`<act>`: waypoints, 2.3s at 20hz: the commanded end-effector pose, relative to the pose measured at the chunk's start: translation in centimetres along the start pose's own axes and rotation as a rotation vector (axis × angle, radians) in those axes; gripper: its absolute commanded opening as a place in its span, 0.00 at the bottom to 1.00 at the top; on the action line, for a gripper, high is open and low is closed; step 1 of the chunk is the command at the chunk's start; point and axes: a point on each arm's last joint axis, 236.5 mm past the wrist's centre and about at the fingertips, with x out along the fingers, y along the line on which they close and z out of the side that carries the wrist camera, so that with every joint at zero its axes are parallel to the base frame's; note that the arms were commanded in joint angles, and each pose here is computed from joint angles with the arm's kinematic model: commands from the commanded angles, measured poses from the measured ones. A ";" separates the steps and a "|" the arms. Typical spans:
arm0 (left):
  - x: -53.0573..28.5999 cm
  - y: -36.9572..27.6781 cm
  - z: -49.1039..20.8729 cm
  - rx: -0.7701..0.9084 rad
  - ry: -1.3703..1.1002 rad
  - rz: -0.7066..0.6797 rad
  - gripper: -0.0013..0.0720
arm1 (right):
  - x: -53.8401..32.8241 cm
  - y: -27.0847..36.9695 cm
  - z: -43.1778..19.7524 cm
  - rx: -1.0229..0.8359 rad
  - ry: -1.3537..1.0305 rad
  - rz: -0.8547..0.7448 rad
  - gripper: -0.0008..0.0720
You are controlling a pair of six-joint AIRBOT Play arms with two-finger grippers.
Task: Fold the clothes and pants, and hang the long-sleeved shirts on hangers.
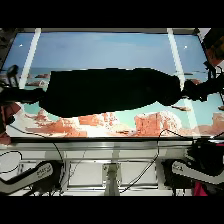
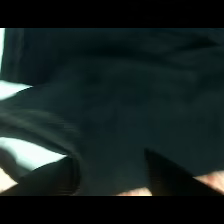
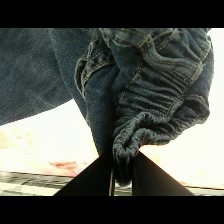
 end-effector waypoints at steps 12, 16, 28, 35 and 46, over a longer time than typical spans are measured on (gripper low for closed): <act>5.3 1.9 5.4 -0.037 -0.217 0.085 0.71 | -0.1 -0.7 0.9 -0.010 -0.042 -0.033 0.09; 1.9 5.2 4.8 -0.120 -0.211 0.141 0.71 | -0.1 -0.7 1.0 -0.014 -0.043 -0.034 0.09; 0.4 8.6 -8.0 -0.552 0.043 -0.067 0.04 | 1.7 -0.6 0.9 -0.050 0.005 0.010 0.09; 2.1 9.9 -9.5 -0.739 0.004 -0.089 0.79 | 1.7 0.5 1.2 -0.073 -0.005 0.056 0.09; 6.5 8.9 -6.2 -0.890 -0.092 -0.199 0.05 | 1.7 0.5 1.2 -0.073 -0.005 0.057 0.09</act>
